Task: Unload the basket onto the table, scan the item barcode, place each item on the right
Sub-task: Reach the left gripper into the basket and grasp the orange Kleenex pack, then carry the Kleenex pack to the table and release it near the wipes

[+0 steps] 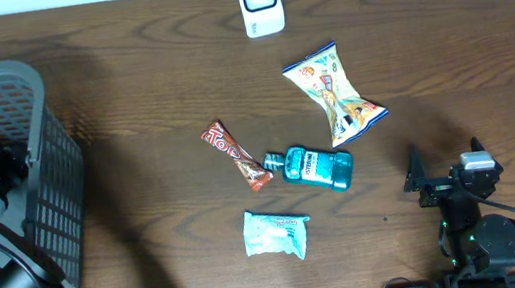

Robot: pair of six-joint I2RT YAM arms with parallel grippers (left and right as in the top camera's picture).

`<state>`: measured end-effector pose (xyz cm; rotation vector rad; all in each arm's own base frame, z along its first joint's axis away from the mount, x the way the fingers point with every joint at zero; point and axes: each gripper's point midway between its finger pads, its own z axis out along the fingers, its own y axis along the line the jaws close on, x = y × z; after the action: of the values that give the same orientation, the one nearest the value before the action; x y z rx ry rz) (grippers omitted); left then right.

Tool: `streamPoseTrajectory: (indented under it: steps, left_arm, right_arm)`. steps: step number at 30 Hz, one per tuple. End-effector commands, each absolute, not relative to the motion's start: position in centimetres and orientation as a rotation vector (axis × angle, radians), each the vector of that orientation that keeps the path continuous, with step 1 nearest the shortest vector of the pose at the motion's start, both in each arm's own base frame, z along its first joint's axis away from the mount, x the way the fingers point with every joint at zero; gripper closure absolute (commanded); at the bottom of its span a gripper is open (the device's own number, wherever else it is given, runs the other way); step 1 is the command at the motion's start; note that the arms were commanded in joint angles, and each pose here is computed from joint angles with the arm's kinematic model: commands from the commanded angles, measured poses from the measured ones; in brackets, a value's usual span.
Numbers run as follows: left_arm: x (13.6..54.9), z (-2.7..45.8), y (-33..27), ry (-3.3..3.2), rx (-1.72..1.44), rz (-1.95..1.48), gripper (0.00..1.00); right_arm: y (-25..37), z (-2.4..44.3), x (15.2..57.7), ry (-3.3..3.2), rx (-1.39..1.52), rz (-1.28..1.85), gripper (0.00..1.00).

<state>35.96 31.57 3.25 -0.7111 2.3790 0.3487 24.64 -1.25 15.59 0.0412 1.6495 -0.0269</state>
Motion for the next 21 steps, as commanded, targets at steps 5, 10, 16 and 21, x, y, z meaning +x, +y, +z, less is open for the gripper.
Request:
streamPoseTrajectory:
  steps: [5, 10, 16, 21]
  left_arm:
    - [36.0, -0.1, 30.1, 2.469, -0.694, 0.314, 0.45]
    - [35.9, 0.5, 30.0, 2.466, -0.702, 0.313, 0.56]
    - [36.3, 5.4, 30.6, 2.367, -0.69, 0.367, 0.57]
    - [36.5, 14.6, 30.9, 2.148, -0.715, 0.409, 0.62]
  right_arm:
    - [-1.1, 15.5, 24.6, 1.651, 0.025, -0.033, 0.01]
    - [-1.1, 15.5, 24.6, 1.651, 0.025, -0.033, 0.01]
    - [-1.1, 15.5, 24.6, 1.651, 0.025, -0.033, 0.01]
    - [-1.1, 15.6, 24.6, 1.65, 0.025, -0.033, 0.01]
